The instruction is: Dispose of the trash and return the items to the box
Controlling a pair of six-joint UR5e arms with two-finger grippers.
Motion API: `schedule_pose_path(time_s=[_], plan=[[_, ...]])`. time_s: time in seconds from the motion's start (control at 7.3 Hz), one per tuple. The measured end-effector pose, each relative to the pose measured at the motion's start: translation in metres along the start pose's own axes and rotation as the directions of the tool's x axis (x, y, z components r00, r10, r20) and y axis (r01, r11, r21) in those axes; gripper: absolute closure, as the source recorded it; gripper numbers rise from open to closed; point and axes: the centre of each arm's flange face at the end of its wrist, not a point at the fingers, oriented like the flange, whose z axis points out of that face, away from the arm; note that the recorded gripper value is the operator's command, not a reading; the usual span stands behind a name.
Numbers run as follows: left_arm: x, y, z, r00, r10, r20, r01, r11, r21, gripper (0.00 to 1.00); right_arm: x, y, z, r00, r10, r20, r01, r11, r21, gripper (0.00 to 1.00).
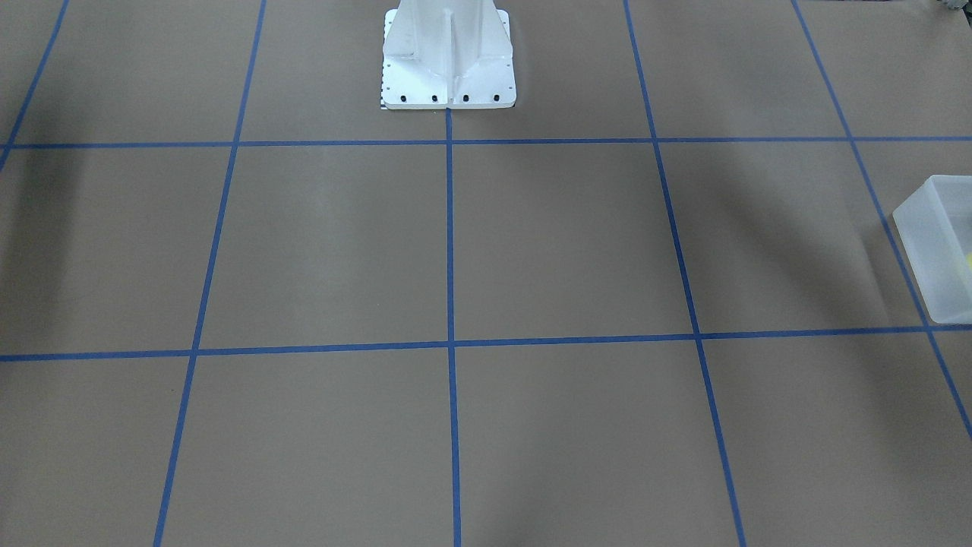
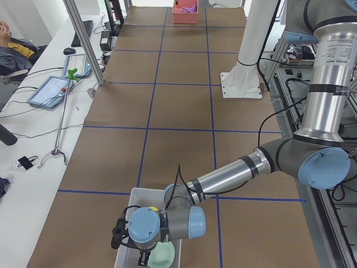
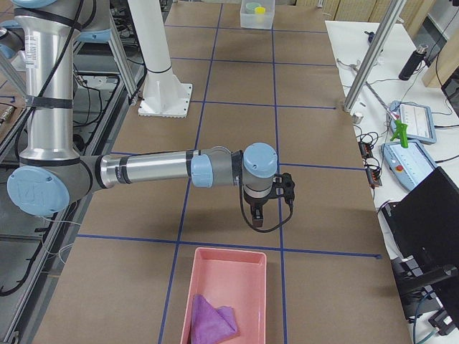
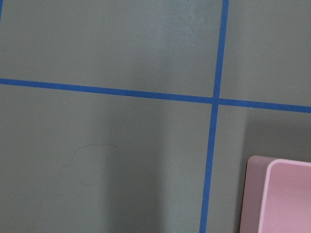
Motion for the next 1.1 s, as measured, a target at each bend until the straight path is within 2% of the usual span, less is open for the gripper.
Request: schedule_pose_path(time_s=[0.14, 0.27, 0.55, 0.82, 1.1], plan=[[0.033, -0.003, -0.024, 0.999, -0.039, -0.027, 0.040, 0.998, 0.053, 0.07, -0.008, -0.001, -0.006, 1.000, 0.007, -0.013, -0.007, 1.000, 0.012, 0.00], [0.071, -0.003, -0.040, 0.995, -0.056, -0.080, 0.062, 0.995, 0.075, 0.07, -0.015, -0.001, -0.010, 0.999, 0.024, -0.029, -0.023, 1.000, 0.021, 0.00], [0.150, 0.003, -0.061, 0.989, -0.070, -0.132, 0.077, 0.996, 0.051, 0.07, -0.019, 0.001, -0.010, 0.998, 0.038, -0.042, -0.037, 0.999, 0.022, 0.00], [0.222, 0.002, -0.087, 0.987, -0.099, -0.123, 0.098, 0.995, -0.009, 0.06, -0.022, 0.002, 0.000, 0.997, 0.028, -0.071, -0.028, 1.000, 0.004, 0.00], [0.263, -0.005, -0.106, 0.984, -0.147, -0.101, 0.142, 0.988, -0.051, 0.03, -0.022, 0.004, 0.008, 0.996, 0.024, -0.087, -0.025, 1.000, -0.013, 0.00]])
